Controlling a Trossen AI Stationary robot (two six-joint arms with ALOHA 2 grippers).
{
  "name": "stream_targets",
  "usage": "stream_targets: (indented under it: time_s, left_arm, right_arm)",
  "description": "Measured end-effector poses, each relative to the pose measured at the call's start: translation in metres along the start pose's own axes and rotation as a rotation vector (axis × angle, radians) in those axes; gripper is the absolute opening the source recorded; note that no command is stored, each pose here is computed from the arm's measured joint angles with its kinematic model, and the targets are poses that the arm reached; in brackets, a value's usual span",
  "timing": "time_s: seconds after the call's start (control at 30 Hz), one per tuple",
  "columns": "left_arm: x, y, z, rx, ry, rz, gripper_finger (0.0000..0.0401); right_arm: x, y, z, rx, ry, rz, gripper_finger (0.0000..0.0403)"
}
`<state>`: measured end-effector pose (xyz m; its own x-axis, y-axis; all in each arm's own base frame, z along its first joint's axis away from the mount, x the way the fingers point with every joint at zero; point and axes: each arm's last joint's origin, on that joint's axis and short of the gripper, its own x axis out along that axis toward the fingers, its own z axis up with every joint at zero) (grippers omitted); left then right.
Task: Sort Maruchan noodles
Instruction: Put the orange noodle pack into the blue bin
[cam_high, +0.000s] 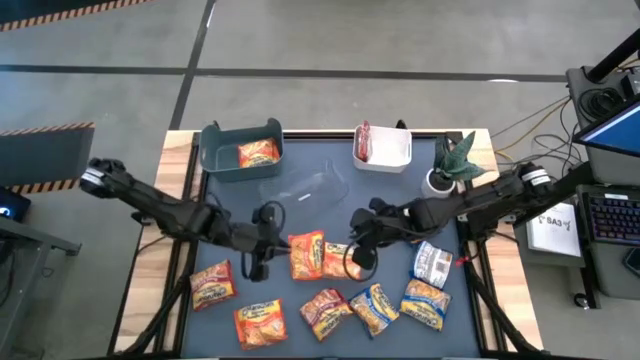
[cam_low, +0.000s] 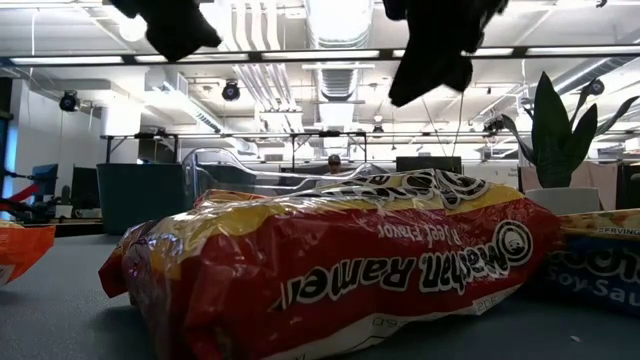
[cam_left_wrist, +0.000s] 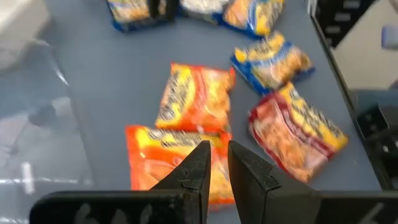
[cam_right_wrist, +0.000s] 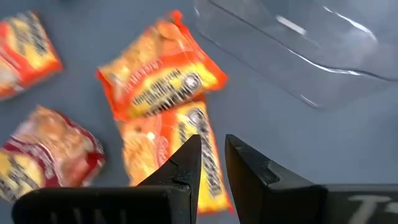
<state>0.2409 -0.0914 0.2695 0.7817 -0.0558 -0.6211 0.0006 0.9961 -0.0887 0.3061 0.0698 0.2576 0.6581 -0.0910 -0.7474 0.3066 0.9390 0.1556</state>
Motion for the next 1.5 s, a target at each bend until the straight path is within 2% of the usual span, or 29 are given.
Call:
stream_targets:
  time_s: [0.23, 0.53, 0.63, 0.8, 1.0, 1.23, 1.37, 1.5]
  left_arm:
    - [0.032, -0.015, -0.019, 0.027, 0.138, 0.016, 0.0039]
    - [0.058, -0.02, -0.035, -0.021, 0.259, -0.001, 0.0039]
    - [0.062, -0.021, -0.038, -0.048, 0.277, -0.01, 0.0039]
    - [0.069, -0.022, -0.039, -0.024, 0.265, 0.0, 0.0039]
    - [0.087, -0.025, -0.041, 0.045, 0.214, 0.033, 0.0039]
    - [0.099, -0.026, -0.049, 0.053, 0.224, 0.04, 0.0039]
    - [0.101, -0.026, -0.053, 0.042, 0.214, 0.036, 0.0039]
    - [0.102, -0.022, -0.064, 0.011, 0.184, 0.027, 0.0039]
  right_arm:
    - [0.02, -0.003, -0.018, 0.026, -0.069, 0.092, 0.0061]
    - [0.039, -0.003, -0.029, 0.076, -0.012, 0.093, 0.0062]
    - [0.045, -0.003, -0.031, 0.106, 0.004, 0.089, 0.0075]
    - [0.057, -0.001, -0.03, 0.137, 0.008, 0.107, 0.0128]
    - [0.079, -0.002, -0.027, 0.2, -0.032, 0.124, 0.0214]
    - [0.099, -0.01, -0.021, 0.235, -0.048, 0.103, 0.0308]
    - [0.106, -0.012, -0.018, 0.227, -0.041, 0.095, 0.0344]
    - [0.111, -0.012, -0.014, 0.212, -0.04, 0.106, 0.0359]
